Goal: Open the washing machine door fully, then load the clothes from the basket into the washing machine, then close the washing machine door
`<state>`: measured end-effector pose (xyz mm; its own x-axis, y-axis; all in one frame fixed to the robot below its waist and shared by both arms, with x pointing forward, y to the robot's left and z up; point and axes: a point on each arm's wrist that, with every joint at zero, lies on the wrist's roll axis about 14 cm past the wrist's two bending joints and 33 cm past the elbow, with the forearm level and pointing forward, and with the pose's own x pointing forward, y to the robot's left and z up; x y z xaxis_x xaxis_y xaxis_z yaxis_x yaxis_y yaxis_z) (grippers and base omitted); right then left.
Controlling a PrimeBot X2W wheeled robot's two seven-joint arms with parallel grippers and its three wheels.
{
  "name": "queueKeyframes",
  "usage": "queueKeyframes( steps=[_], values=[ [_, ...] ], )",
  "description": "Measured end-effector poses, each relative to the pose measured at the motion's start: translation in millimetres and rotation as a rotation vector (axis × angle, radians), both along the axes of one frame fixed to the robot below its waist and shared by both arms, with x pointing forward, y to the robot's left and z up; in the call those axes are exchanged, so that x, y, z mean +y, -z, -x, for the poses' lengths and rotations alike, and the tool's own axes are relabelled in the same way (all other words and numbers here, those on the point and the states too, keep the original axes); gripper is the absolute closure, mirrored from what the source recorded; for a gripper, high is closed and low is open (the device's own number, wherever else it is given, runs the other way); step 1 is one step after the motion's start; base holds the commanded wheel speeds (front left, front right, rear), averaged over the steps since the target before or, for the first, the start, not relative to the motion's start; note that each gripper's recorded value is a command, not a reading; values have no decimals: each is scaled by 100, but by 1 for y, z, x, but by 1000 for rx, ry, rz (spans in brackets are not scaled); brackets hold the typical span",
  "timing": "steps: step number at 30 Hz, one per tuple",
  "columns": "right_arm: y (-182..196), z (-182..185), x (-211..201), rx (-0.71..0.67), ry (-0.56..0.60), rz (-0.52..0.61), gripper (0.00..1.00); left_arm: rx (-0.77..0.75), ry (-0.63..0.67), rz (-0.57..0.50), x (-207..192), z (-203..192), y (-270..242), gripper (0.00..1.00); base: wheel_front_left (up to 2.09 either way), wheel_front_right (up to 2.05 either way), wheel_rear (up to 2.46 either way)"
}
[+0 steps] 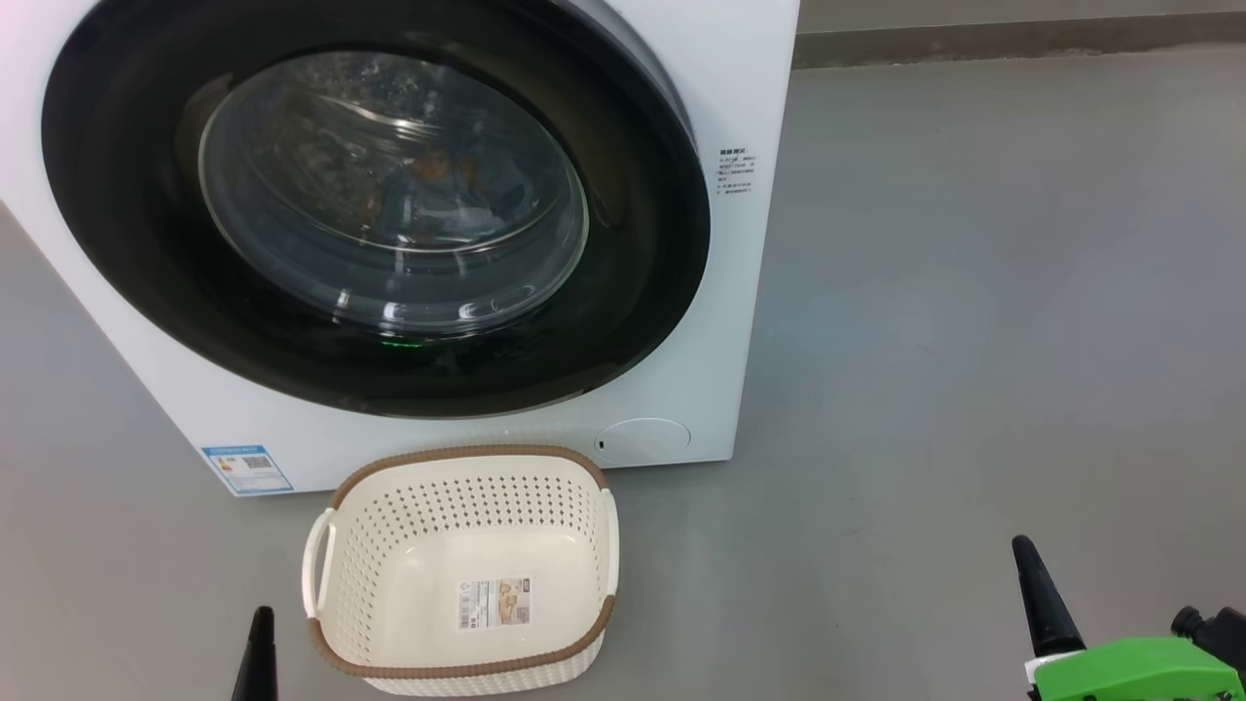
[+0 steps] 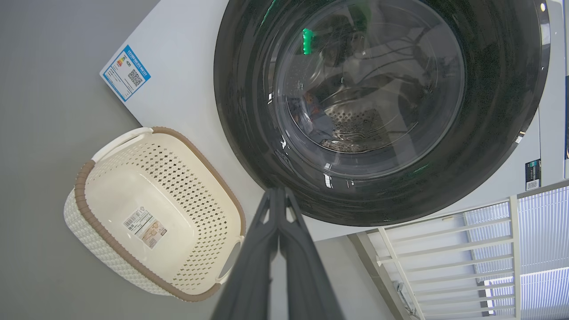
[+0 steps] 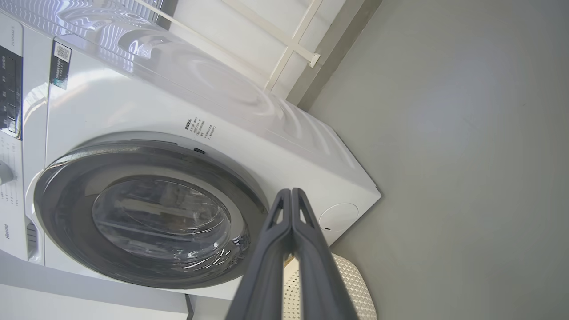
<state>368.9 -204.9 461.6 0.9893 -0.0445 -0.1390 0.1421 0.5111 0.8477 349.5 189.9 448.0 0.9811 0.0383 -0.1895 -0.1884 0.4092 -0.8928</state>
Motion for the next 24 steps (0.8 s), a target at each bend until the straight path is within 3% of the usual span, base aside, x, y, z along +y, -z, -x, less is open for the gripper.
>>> queueKeyframes(
  steps=[24],
  values=[
    [-8,-3,-1,-29,30,-281,100,-46,-4,226,-2,-15,-15,100,0,0,0]
  ],
)
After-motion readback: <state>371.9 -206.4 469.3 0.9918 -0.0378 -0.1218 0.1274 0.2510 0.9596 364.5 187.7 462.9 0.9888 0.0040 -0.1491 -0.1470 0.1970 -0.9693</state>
